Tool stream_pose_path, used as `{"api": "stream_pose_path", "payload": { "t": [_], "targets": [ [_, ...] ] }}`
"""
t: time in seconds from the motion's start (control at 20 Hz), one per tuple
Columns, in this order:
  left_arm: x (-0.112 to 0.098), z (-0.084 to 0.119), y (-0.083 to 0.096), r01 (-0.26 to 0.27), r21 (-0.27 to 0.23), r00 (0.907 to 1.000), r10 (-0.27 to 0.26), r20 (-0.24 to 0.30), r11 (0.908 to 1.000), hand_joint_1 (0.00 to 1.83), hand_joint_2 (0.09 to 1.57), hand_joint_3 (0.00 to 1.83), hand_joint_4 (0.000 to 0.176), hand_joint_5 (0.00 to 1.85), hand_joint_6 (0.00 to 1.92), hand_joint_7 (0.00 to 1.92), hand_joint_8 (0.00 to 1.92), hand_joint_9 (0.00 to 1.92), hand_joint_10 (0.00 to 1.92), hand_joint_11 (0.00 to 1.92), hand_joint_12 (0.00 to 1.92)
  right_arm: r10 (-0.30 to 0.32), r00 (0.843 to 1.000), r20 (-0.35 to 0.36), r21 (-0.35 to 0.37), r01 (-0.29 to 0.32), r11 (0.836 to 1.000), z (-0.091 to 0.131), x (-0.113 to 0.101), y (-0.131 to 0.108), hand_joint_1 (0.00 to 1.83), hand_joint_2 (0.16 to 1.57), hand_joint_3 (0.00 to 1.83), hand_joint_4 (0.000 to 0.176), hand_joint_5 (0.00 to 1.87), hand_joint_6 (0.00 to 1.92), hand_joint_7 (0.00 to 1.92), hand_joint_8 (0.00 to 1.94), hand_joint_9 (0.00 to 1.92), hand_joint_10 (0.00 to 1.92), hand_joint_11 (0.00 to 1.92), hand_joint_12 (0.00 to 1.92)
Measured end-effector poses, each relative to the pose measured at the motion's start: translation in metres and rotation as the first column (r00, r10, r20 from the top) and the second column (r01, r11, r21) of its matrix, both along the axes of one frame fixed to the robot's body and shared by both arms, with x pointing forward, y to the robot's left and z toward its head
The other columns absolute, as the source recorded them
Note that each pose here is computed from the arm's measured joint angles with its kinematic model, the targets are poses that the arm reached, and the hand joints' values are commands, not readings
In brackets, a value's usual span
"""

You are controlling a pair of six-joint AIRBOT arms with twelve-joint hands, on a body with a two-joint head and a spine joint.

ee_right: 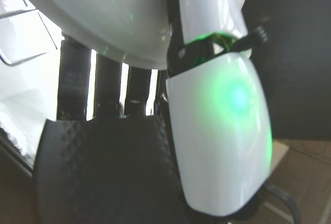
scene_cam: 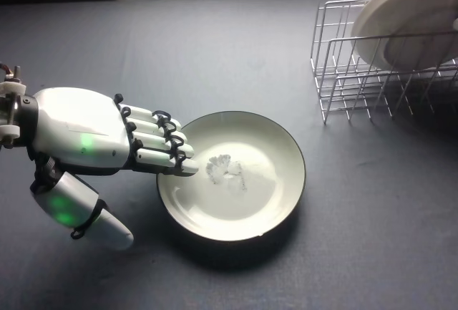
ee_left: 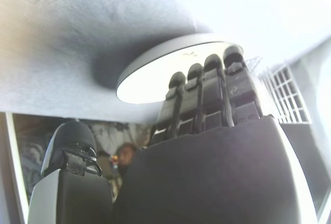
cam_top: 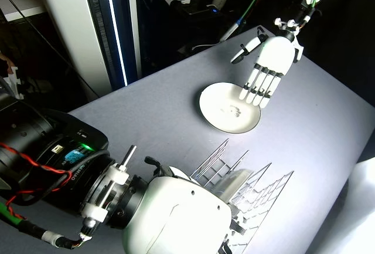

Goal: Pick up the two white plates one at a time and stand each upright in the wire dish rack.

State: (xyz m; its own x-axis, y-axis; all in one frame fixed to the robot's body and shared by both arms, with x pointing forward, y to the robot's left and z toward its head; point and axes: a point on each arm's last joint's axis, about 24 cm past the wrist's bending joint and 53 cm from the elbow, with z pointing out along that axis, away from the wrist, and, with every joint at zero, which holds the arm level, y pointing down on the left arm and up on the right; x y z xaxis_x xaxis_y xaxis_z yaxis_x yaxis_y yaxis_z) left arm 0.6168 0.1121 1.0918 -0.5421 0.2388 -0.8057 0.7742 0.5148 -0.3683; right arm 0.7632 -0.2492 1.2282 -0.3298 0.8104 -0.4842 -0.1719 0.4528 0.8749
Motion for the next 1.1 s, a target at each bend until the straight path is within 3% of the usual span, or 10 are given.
{"api": "stream_pose_path", "payload": {
  "t": [0.1, 0.15, 0.2, 0.3, 0.55, 0.8, 0.9, 0.95, 1.05, 1.1],
  "targets": [
    [-0.001, -0.002, 0.001, -0.002, 0.003, 1.0000, 0.002, -0.005, 1.0000, 0.00, 1.13, 0.00, 0.000, 0.00, 0.00, 0.00, 0.00, 0.00, 0.00, 0.00, 0.00, 0.004, 1.000, -0.001, -0.008, -0.004, 1.000, 0.004, 0.001, 0.004, 1.20, 1.16, 0.00, 0.000, 0.82, 1.27, 0.96, 0.98, 1.00, 0.09, 0.70, 0.82],
    [-0.001, -0.002, 0.001, -0.001, 0.004, 1.0000, 0.001, -0.003, 1.0000, 0.00, 1.13, 0.00, 0.000, 0.00, 0.00, 0.00, 0.00, 0.00, 0.00, 0.00, 0.00, 0.009, 1.000, 0.001, -0.019, -0.009, 1.000, 0.006, 0.001, 0.007, 1.15, 1.17, 0.00, 0.000, 0.85, 1.17, 0.89, 0.43, 0.98, 0.05, 0.66, 0.81],
    [-0.001, -0.002, 0.000, -0.002, 0.004, 1.0000, 0.002, -0.003, 1.0000, 0.00, 1.12, 0.00, 0.000, 0.00, 0.00, 0.00, 0.00, 0.00, 0.00, 0.00, 0.00, 0.014, 1.000, 0.006, -0.021, -0.013, 1.000, 0.009, 0.000, 0.010, 1.19, 1.14, 0.00, 0.000, 0.70, 0.51, 0.85, 0.17, 0.91, 0.01, 0.57, 0.82],
    [-0.001, -0.005, 0.001, -0.003, 0.010, 1.0000, 0.003, -0.005, 0.9999, 0.00, 1.13, 0.00, 0.000, 0.00, 0.00, 0.00, 0.00, 0.00, 0.00, 0.00, 0.00, 0.022, 1.000, 0.019, -0.004, -0.022, 1.000, 0.018, 0.000, 0.016, 1.23, 1.06, 0.00, 0.000, 0.65, 0.07, 0.75, 0.01, 0.76, 0.00, 0.39, 0.89],
    [-0.002, -0.007, 0.002, -0.002, 0.015, 1.0000, 0.002, -0.006, 0.9999, 0.00, 1.13, 0.00, 0.000, 0.00, 0.00, 0.00, 0.00, 0.00, 0.00, 0.00, 0.00, 0.045, 0.997, 0.063, 0.021, -0.046, 0.999, 0.034, -0.003, 0.026, 1.06, 1.02, 0.00, 0.000, 0.37, 0.00, 0.41, 0.00, 0.39, 0.00, 0.01, 1.02],
    [-0.004, -0.011, 0.004, -0.003, 0.019, 0.9999, 0.003, -0.014, 0.9998, 0.00, 1.14, 0.01, 0.000, 0.00, 0.00, 0.00, 0.00, 0.00, 0.00, 0.00, 0.00, 0.099, 0.989, 0.106, 0.013, -0.101, 0.995, 0.054, -0.019, 0.047, 0.92, 1.02, 0.00, 0.000, 0.15, 0.00, 0.15, 0.00, 0.14, 0.00, 0.00, 0.61],
    [-0.005, -0.013, 0.005, -0.003, 0.024, 0.9998, 0.003, -0.017, 0.9997, 0.00, 1.12, 0.00, 0.000, 0.00, 0.00, 0.00, 0.00, 0.00, 0.00, 0.00, 0.00, 0.179, 0.972, 0.153, -0.049, -0.173, 0.984, 0.063, -0.036, 0.076, 0.80, 0.98, 0.00, 0.000, 0.01, 0.00, 0.01, 0.00, 0.00, 0.00, 0.00, 0.07],
    [-0.005, -0.014, 0.005, -0.003, 0.025, 0.9998, 0.004, -0.019, 0.9997, 0.00, 1.12, 0.00, 0.000, 0.00, 0.00, 0.00, 0.00, 0.00, 0.00, 0.00, 0.00, 0.222, 0.958, 0.181, -0.099, -0.207, 0.973, 0.066, -0.044, 0.090, 0.69, 0.98, 0.00, 0.000, 0.00, 0.00, 0.00, 0.00, 0.00, 0.00, 0.00, 0.01],
    [-0.006, -0.016, 0.005, -0.005, 0.025, 0.9997, 0.005, -0.025, 0.9997, 0.00, 1.13, 0.00, 0.000, 0.01, 0.00, 0.00, 0.00, 0.00, 0.00, 0.00, 0.00, 0.338, 0.905, 0.258, -0.247, -0.276, 0.929, 0.070, -0.065, 0.119, 0.83, 0.92, 0.00, 0.000, 0.00, 0.00, 0.00, 0.00, 0.00, 0.00, 0.00, 0.00],
    [-0.006, -0.017, 0.006, -0.005, 0.028, 0.9996, 0.006, -0.027, 0.9996, 0.00, 1.13, 0.00, 0.000, 0.00, 0.00, 0.00, 0.00, 0.00, 0.00, 0.00, 0.00, 0.412, 0.863, 0.291, -0.351, -0.305, 0.886, 0.068, -0.079, 0.136, 0.91, 0.90, 0.00, 0.000, 0.00, 0.00, 0.00, 0.00, 0.00, 0.00, 0.00, 0.00]
  ]
}}
